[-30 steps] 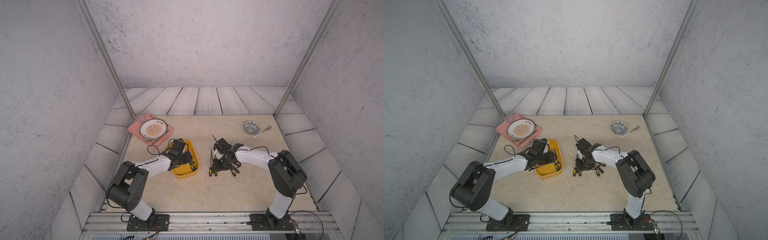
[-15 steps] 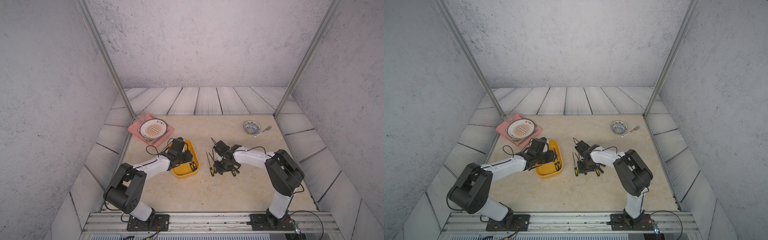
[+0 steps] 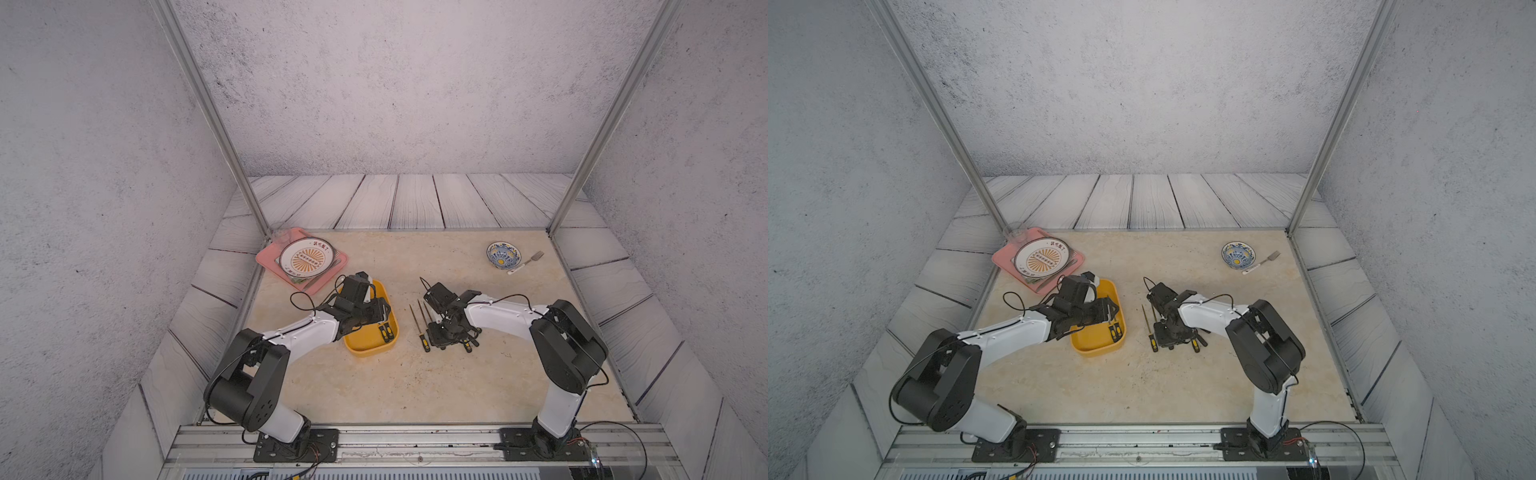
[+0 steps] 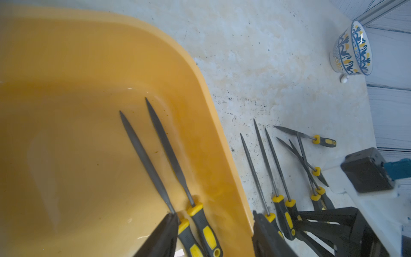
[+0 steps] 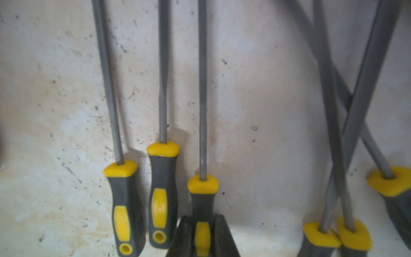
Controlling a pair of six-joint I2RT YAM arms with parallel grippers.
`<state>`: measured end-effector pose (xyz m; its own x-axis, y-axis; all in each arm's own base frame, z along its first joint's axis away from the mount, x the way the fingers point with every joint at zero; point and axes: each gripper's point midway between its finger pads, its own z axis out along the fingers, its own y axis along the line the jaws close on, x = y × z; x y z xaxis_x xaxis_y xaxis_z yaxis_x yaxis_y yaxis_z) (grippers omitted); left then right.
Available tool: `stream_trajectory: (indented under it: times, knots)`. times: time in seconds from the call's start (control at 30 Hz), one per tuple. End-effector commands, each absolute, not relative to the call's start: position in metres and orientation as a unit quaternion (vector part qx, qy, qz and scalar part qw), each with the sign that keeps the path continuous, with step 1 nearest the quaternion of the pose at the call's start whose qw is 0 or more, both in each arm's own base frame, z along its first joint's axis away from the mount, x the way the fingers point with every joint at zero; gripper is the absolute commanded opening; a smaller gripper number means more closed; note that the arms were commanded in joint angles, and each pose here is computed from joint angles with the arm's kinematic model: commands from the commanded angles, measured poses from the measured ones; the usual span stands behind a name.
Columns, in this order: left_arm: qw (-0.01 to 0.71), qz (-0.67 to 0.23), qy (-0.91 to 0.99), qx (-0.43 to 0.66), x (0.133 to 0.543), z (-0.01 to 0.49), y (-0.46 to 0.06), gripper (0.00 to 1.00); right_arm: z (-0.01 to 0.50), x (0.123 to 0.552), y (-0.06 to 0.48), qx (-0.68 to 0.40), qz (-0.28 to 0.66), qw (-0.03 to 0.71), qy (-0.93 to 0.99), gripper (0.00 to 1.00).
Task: Put the file tool into the storage box
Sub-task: Pick up the file tool from the center of the board, then place the file tool in the storage box.
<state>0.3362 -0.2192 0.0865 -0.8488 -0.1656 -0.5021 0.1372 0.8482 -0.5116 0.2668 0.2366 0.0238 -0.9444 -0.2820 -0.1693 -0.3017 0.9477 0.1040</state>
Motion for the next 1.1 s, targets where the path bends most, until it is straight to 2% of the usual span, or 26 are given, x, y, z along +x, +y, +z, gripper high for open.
stream_trajectory:
  times: [0.0,0.37,0.77,0.83,0.9,0.97,1.0,1.07]
  knots:
    - [0.284,-0.307,0.908,0.005,0.335,0.098,-0.227,0.59,0.058,0.274,0.254,-0.152,0.113,0.114,0.975,0.02]
    - [0.281,-0.373,0.884,0.025,0.333,0.112,-0.248,0.65,0.103,0.263,0.328,-0.213,0.307,0.105,0.922,0.04]
    - [0.279,-0.375,0.884,0.029,0.334,0.113,-0.25,0.64,0.13,0.271,0.368,-0.269,0.327,0.12,0.898,0.04]
    - [0.28,-0.377,0.882,0.032,0.334,0.115,-0.251,0.59,0.131,0.274,0.37,-0.271,0.325,0.121,0.898,0.04]
    - [0.281,-0.381,0.88,0.037,0.334,0.118,-0.253,0.36,0.129,0.276,0.371,-0.271,0.32,0.121,0.9,0.04]
    - [0.28,-0.381,0.88,0.039,0.333,0.118,-0.253,0.17,0.128,0.28,0.372,-0.266,0.316,0.123,0.902,0.04]
    - [0.28,-0.381,0.88,0.041,0.332,0.118,-0.252,0.1,0.129,0.281,0.373,-0.266,0.316,0.123,0.902,0.04]
    - [0.279,-0.377,0.882,0.042,0.332,0.117,-0.252,0.03,0.126,0.283,0.374,-0.262,0.314,0.122,0.904,0.04]
